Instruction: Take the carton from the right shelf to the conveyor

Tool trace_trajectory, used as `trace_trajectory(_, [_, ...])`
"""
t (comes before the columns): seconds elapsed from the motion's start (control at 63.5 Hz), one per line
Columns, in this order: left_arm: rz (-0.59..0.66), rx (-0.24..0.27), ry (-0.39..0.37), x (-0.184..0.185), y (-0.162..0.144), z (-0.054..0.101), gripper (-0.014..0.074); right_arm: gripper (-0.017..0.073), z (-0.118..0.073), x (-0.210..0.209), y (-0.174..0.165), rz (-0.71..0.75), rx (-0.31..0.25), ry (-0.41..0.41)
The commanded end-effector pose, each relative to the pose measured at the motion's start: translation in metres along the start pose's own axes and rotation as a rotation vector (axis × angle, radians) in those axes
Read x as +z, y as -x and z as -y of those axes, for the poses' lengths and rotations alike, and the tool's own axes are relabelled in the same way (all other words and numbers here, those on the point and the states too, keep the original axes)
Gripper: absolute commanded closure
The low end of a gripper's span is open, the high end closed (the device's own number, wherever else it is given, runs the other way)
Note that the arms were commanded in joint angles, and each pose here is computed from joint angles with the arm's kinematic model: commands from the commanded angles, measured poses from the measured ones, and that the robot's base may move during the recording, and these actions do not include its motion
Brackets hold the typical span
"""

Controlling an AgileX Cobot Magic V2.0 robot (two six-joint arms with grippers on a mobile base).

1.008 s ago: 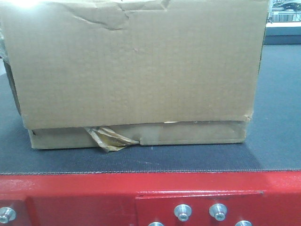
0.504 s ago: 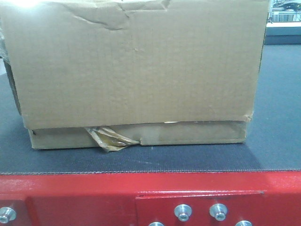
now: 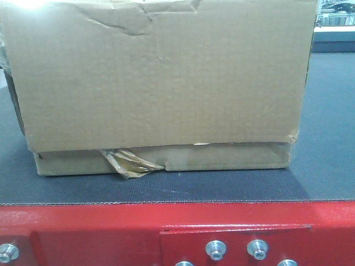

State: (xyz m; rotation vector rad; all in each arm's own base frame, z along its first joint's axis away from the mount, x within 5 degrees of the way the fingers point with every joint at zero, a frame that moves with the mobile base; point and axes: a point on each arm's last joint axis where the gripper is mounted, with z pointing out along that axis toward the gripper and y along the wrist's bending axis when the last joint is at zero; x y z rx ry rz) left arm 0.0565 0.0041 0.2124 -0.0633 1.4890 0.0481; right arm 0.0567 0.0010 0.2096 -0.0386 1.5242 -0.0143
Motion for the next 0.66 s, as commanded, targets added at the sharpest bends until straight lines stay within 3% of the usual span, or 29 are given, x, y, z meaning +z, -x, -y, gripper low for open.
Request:
trace_trajectory(0.0, [0.027, 0.001, 0.003, -0.0005, 0.0026, -0.0002, 0.0604, 0.0619, 0.0005, -0.0004, 0.0022, 0.025, -0.004, -0.008])
trace_trajectory(0.645, [0.027, 0.001, 0.003, -0.0005, 0.0026, -0.0002, 0.0604, 0.0619, 0.0005, -0.0004, 0.0022, 0.025, -0.004, -0.008])
